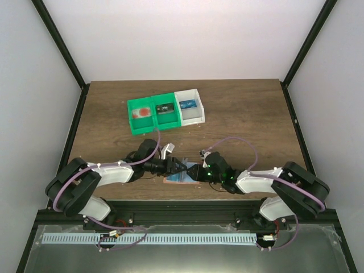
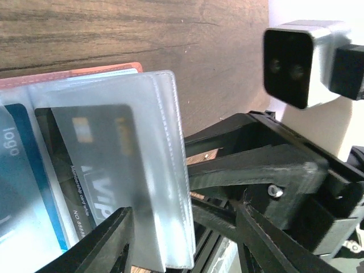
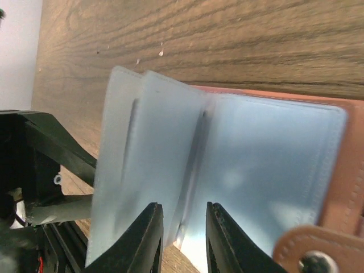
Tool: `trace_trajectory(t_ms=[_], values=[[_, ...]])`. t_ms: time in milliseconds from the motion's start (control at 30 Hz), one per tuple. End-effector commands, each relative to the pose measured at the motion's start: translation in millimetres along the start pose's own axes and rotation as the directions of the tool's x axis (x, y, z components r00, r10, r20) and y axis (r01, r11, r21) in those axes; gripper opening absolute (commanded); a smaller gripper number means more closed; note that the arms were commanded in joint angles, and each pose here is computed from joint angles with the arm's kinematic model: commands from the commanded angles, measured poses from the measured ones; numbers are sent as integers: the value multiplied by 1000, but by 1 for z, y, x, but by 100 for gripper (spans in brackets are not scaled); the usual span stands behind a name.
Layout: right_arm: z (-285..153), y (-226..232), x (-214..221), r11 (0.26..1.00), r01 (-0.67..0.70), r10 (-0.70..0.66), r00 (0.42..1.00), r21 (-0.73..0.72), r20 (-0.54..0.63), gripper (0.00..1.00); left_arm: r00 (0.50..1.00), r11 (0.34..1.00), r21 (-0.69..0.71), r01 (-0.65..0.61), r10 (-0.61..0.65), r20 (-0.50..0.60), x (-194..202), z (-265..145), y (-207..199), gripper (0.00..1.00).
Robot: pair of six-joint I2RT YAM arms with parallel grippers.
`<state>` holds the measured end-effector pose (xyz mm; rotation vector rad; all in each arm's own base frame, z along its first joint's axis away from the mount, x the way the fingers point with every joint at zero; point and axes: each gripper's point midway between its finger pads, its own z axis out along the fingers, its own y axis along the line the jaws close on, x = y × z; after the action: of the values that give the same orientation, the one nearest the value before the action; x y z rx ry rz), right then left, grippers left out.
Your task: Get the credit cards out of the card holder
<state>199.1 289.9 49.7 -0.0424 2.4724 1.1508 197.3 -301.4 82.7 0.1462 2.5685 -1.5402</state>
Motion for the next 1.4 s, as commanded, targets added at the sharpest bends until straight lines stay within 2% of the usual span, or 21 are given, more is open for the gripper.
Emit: trace_trajectory(t_ms=[0, 133, 300, 533, 900, 1367], values=[[-16, -16, -8, 995, -19, 12, 998, 94, 69, 23, 999, 998, 47, -35, 35, -4, -6, 5, -14, 51], [-30, -13, -17, 996, -17, 6, 992, 92, 124, 24, 999, 999, 27, -39, 39, 4, -7, 5, -11, 46], [-35, -8, -20, 996, -3, -8, 991, 86, 134, 24, 999, 996, -74, -43, 44, 13, -6, 5, 12, 40], [-37, 2, -25, 998, 9, -18, 991, 67, 134, 25, 998, 992, -126, -28, 34, 44, -7, -2, 23, 42], [-18, 15, -22, 999, 30, -32, 998, 34, 60, 26, 995, 991, -132, 12, 1, 100, -15, -18, 36, 45], [3, -18, -6, 992, -15, 14, 1000, 125, 8, 25, 998, 994, -104, 22, -15, 68, -8, -17, 35, 45]])
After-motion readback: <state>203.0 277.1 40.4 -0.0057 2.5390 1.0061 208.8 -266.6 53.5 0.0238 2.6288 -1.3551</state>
